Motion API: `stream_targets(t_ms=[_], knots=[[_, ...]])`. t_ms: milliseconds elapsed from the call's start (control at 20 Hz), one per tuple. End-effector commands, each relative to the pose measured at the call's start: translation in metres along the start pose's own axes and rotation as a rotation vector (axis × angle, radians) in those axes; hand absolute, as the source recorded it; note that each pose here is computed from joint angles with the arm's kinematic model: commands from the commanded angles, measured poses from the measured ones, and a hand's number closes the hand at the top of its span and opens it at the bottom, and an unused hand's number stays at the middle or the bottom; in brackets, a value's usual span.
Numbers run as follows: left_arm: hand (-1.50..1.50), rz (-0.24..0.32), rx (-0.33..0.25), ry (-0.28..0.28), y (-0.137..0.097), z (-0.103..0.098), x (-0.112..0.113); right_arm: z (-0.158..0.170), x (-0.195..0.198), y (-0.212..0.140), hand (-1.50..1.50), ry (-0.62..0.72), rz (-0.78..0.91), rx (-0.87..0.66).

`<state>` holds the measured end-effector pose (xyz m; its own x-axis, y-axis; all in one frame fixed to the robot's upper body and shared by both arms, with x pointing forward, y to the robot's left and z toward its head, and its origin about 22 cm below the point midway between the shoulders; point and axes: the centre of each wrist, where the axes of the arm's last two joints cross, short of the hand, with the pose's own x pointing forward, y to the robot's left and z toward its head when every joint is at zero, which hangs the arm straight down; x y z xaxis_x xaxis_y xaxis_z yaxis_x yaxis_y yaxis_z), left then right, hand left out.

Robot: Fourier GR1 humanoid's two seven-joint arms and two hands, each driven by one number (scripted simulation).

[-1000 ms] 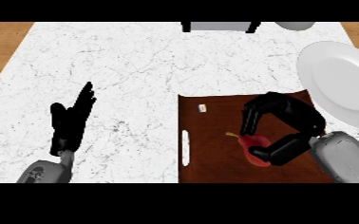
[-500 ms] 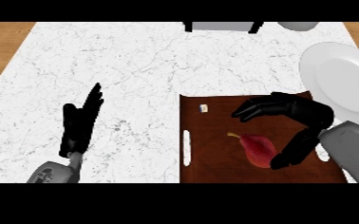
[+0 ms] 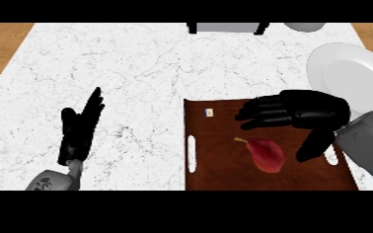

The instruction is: Pick the pear from the tray and place it in the plate

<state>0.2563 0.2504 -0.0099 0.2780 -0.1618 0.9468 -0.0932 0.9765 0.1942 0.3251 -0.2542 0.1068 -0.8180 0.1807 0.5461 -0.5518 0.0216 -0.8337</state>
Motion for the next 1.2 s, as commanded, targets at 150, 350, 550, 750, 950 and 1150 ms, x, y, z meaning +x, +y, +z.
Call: stream_targets(t_ms=[150,350,550,750,950,1150], knots=[[0.0,-0.011,-0.009,0.003,-0.008,0.003,-0.007,-0.017,0.009,-0.016,-1.5,0.035,0.068,0.32],[0.0,-0.005,0.016,0.002,-0.01,0.005,-0.005,-0.015,-0.003,-0.01,-1.5,0.056,0.077,0.354],[0.0,-0.009,0.012,0.002,-0.007,0.001,0.007,-0.016,-0.002,-0.006,-1.5,0.08,0.08,0.389],[0.0,-0.006,0.013,-0.001,-0.01,0.009,0.021,-0.04,-0.01,0.012,-1.5,0.062,0.098,0.387],[0.0,-0.004,0.014,-0.001,-0.005,0.01,-0.008,-0.041,-0.027,0.012,-1.5,0.062,0.086,0.415],[0.0,-0.003,0.012,-0.007,-0.002,0.006,0.0,-0.04,-0.027,0.023,-1.5,0.071,0.091,0.43]])
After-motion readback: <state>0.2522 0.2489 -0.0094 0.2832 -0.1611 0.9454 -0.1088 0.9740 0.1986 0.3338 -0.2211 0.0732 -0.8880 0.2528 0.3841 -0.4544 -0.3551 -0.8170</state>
